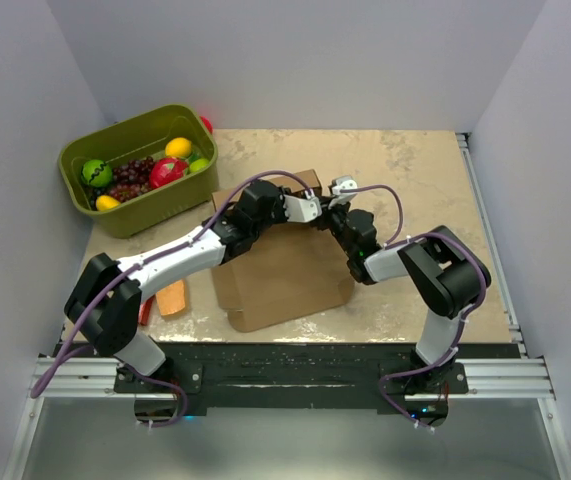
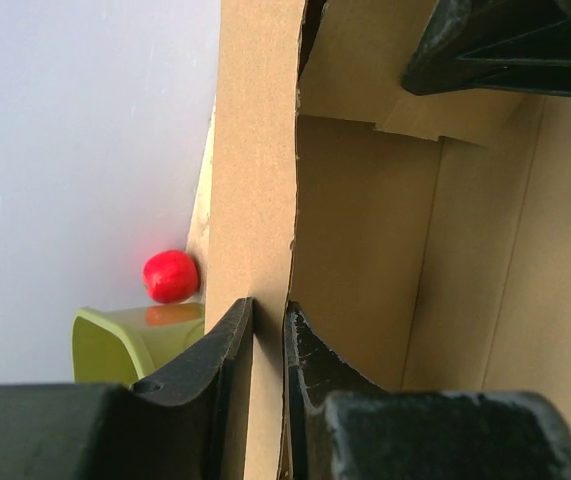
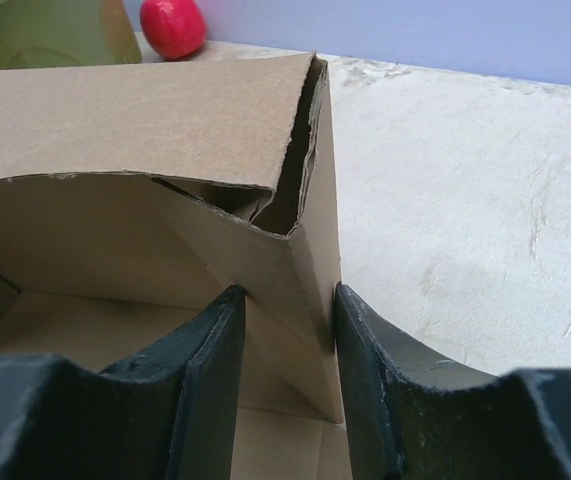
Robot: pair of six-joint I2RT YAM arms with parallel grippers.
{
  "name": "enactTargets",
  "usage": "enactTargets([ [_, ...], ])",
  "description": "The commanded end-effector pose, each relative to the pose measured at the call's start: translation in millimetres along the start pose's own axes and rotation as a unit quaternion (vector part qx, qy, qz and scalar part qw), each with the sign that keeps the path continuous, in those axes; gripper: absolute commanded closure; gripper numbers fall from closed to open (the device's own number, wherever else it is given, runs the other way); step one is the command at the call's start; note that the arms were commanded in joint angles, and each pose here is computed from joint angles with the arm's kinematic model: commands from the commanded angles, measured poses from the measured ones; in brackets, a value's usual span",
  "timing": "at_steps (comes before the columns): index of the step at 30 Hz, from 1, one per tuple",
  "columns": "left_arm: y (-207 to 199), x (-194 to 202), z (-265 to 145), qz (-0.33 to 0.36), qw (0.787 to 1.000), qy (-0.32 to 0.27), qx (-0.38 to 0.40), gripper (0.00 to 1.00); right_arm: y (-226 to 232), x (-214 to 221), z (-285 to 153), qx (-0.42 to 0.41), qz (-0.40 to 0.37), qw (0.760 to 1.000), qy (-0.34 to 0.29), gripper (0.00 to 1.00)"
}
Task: Fold the paper box
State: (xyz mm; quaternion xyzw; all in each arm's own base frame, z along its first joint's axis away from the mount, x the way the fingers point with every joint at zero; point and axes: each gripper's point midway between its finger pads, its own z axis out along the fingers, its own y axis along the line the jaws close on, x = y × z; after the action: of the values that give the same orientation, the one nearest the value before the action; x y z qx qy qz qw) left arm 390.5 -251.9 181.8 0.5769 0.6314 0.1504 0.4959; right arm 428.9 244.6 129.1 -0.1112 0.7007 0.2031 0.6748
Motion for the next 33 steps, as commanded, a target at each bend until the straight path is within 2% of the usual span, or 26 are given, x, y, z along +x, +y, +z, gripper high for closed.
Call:
enactTargets([
  [1, -65.3, 4.6, 0.7, -0.023, 0.991, -0.002, 0.129, 0.91, -11.9, -46.7, 10.4, 0.042, 0.023, 0.996, -0.079, 0.97],
  [3, -63.8, 0.8, 0.2, -0.032, 0.991, -0.008, 0.128, 0.91, -17.3, -47.6, 8.8, 0.057, 0.027, 0.995, -0.082, 0.99],
  [6, -60.1, -7.9, -1.3, -0.047, 0.990, -0.022, 0.128, 0.86, -21.6, -48.0, 3.7, 0.070, 0.034, 0.993, -0.085, 1.00],
  [7, -59.8, -11.7, -1.9, -0.052, 0.989, -0.031, 0.133, 0.76, -20.9, -46.9, 3.4, 0.068, 0.034, 0.994, -0.082, 1.00],
  [9, -51.4, -18.2, -3.9, -0.068, 0.989, -0.044, 0.125, 0.65, -15.6, -46.8, 2.4, 0.054, 0.033, 0.995, -0.074, 1.00],
  [10, -45.9, -23.7, -7.1, -0.075, 0.988, -0.057, 0.122, 0.50, -13.2, -45.2, 1.3, 0.047, 0.032, 0.996, -0.069, 1.00],
  [13, -26.1, -31.9, -14.4, -0.102, 0.986, -0.083, 0.104, 0.31, -1.6, -42.4, -4.1, 0.015, 0.025, 0.999, -0.043, 1.00],
  [16, -1.6, -41.2, -27.2, -0.127, 0.983, -0.111, 0.077, 0.19, 5.5, -40.7, -15.2, -0.004, 0.019, 1.000, -0.009, 1.00],
  [23, 24.7, -56.2, -66.1, -0.155, 0.973, -0.163, 0.057, 0.09, 1.9, -51.5, -42.4, 0.009, -0.003, 0.999, 0.052, 1.00],
  [24, 25.8, -56.9, -70.6, -0.155, 0.972, -0.168, 0.055, 0.07, 0.4, -40.4, -47.6, 0.012, -0.006, 0.996, 0.087, 1.00],
  [25, 30.9, -60.8, -82.8, -0.156, 0.969, -0.183, 0.050, 0.05, 1.4, -50.6, -46.5, 0.012, -0.008, 0.996, 0.088, 1.00],
  [27, 25.4, -54.9, -88.9, -0.149, 0.970, -0.183, 0.050, 0.00, -0.7, -36.9, -53.4, 0.015, -0.015, 0.991, 0.135, 1.00],
  [31, 13.4, -49.2, -97.6, -0.136, 0.970, -0.190, 0.062, 0.00, 0.1, -35.5, -60.9, 0.018, -0.017, 0.985, 0.171, 1.00],
  [33, 5.3, -42.3, -93.2, -0.128, 0.974, -0.173, 0.075, 0.00, -3.0, -32.0, -67.9, 0.024, -0.019, 0.982, 0.189, 1.00],
])
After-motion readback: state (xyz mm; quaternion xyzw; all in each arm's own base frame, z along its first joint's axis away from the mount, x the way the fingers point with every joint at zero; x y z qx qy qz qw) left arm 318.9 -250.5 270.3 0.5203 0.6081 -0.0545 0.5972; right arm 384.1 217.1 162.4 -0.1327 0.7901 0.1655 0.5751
